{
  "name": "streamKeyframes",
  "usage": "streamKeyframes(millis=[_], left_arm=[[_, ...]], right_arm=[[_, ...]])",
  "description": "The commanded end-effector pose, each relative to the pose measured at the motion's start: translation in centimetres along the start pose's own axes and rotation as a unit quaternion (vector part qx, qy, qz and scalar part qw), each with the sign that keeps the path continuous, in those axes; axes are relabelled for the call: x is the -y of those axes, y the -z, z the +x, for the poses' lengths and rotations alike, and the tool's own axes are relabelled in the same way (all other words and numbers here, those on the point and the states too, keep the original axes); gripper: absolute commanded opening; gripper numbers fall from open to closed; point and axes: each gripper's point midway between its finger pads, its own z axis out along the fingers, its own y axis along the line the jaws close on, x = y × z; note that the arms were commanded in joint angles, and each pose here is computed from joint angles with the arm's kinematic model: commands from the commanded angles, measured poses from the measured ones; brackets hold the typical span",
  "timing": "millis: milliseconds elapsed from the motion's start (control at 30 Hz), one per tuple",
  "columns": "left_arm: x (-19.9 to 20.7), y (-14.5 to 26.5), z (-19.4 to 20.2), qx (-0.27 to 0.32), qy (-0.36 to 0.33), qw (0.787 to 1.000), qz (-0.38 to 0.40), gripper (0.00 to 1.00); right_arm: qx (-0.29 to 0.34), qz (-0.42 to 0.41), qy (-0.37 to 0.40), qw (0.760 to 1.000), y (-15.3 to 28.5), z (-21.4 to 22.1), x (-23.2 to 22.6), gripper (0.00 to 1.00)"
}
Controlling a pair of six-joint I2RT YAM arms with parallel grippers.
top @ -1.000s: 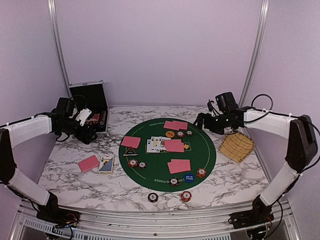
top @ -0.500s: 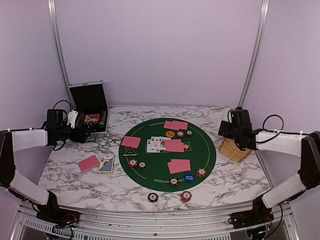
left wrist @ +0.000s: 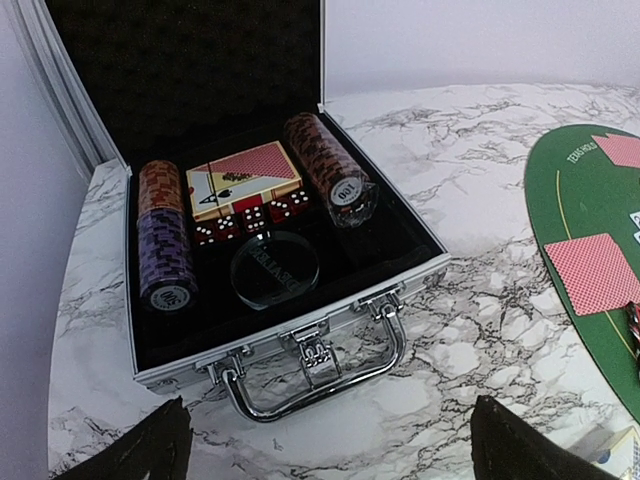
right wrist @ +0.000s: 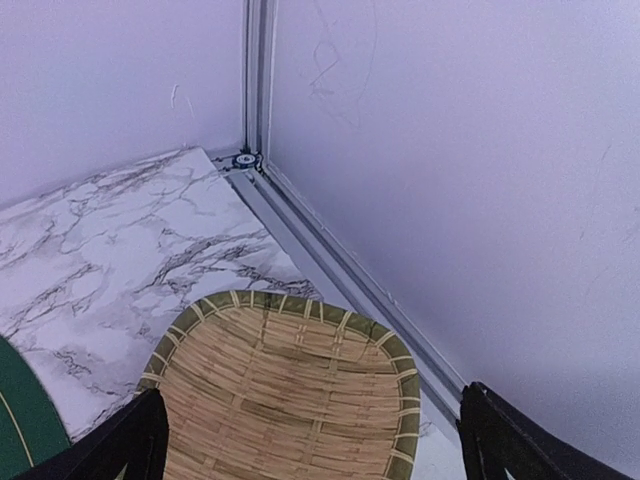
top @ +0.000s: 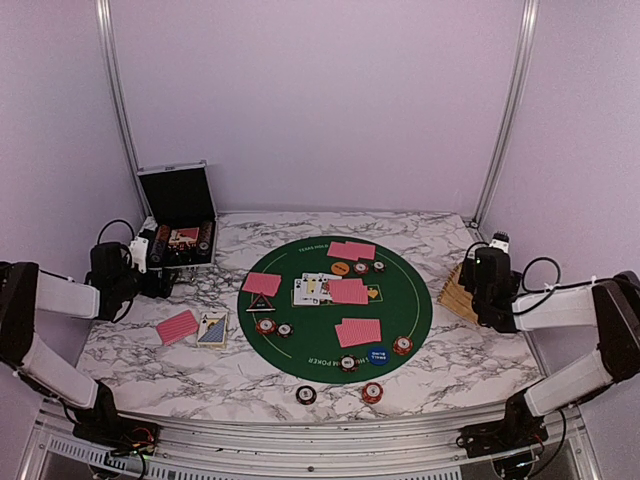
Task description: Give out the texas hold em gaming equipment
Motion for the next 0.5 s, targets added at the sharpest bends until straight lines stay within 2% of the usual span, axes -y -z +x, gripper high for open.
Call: streamKeyframes(millis=[0, 167, 267, 467], left_arm=[[-1.0, -0.1, -2.2, 0.063, 0.014, 0.998, -0.02, 0.99], [-1.3, -0.3, -2.7, 0.084, 0.038, 0.995, -0.026, 0.99], [-1.4, 0.6, -2.9, 0.122, 0.039, 0.991, -0.034, 0.99], [-2.0, 2.0, -2.1, 0.148, 0.048, 0.986, -0.067, 0.99]], right_arm=[[0.101, 0.022, -0.061, 0.993, 0.8, -4.3, 2.4, 0.99], [0.143, 0.032, -0.076, 0.986, 2.0, -2.6, 4.9, 0.99], [0.172, 0.025, -0.076, 0.982, 2.5, -2.7, 5.3, 0.99], [0.212, -0.032, -0.029, 0.976, 2.1, -3.3, 3.0, 0.99]])
